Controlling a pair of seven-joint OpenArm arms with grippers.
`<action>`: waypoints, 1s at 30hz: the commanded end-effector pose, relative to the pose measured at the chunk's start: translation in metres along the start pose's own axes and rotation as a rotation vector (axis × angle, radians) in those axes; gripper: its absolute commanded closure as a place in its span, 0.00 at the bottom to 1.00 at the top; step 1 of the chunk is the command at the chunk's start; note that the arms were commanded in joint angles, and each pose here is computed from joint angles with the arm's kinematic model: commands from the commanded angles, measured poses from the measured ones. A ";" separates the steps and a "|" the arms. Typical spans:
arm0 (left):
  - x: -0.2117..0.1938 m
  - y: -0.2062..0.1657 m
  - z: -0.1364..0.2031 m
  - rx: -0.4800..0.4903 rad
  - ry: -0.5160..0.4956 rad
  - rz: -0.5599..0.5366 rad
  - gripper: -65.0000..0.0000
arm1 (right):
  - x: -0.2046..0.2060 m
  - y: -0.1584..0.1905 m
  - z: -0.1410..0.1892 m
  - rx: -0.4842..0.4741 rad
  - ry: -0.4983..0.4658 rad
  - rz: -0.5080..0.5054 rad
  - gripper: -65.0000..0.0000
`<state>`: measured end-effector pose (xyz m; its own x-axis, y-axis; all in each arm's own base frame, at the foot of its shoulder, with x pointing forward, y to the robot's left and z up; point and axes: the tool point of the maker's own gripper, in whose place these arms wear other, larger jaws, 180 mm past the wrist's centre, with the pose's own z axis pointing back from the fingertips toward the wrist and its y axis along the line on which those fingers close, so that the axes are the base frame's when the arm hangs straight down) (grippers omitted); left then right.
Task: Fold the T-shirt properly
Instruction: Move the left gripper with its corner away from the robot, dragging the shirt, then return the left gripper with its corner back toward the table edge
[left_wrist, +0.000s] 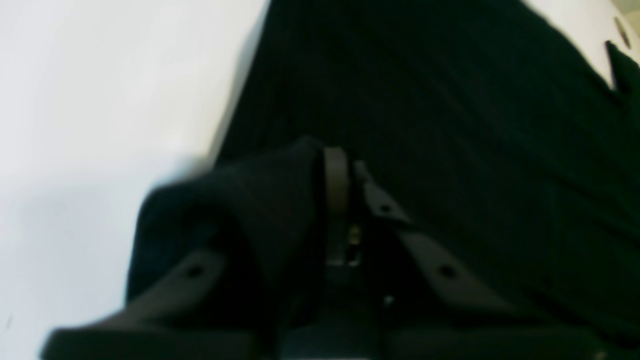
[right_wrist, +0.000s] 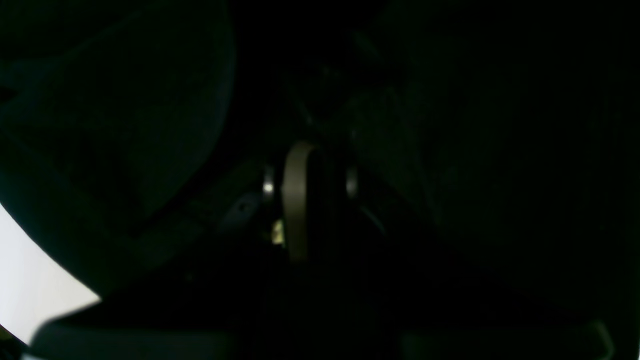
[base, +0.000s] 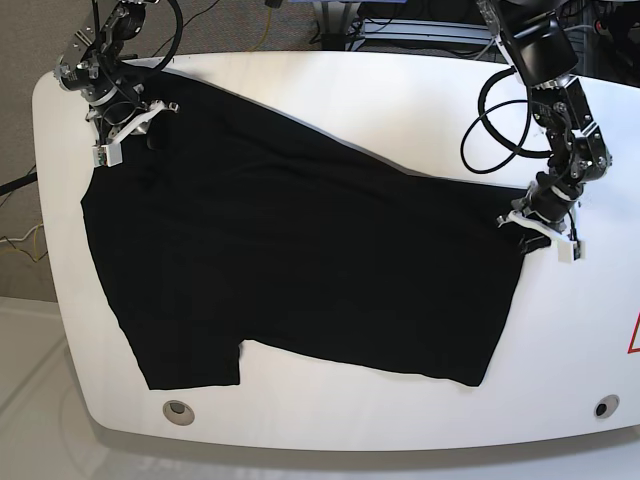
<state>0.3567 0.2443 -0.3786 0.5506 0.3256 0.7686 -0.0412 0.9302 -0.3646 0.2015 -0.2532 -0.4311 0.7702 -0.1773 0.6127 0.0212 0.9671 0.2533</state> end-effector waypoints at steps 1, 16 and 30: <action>0.021 -0.005 0.001 -0.013 -0.063 -0.035 0.72 | -0.022 -0.011 0.003 -0.049 0.118 0.024 0.87; 0.021 -0.022 -0.011 -0.022 -0.024 -0.145 0.41 | -0.022 -0.011 0.003 -0.049 0.116 0.024 0.87; 0.074 -0.035 0.025 0.064 -0.133 -0.429 0.41 | -0.021 -0.010 0.003 -0.049 0.114 0.027 0.87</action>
<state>0.3747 0.2397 -0.3178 0.4756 -0.0345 0.8790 0.1032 0.9945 -0.0168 0.2019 -0.2531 -0.4311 0.7716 -0.1752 0.6115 0.0204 0.9677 0.2514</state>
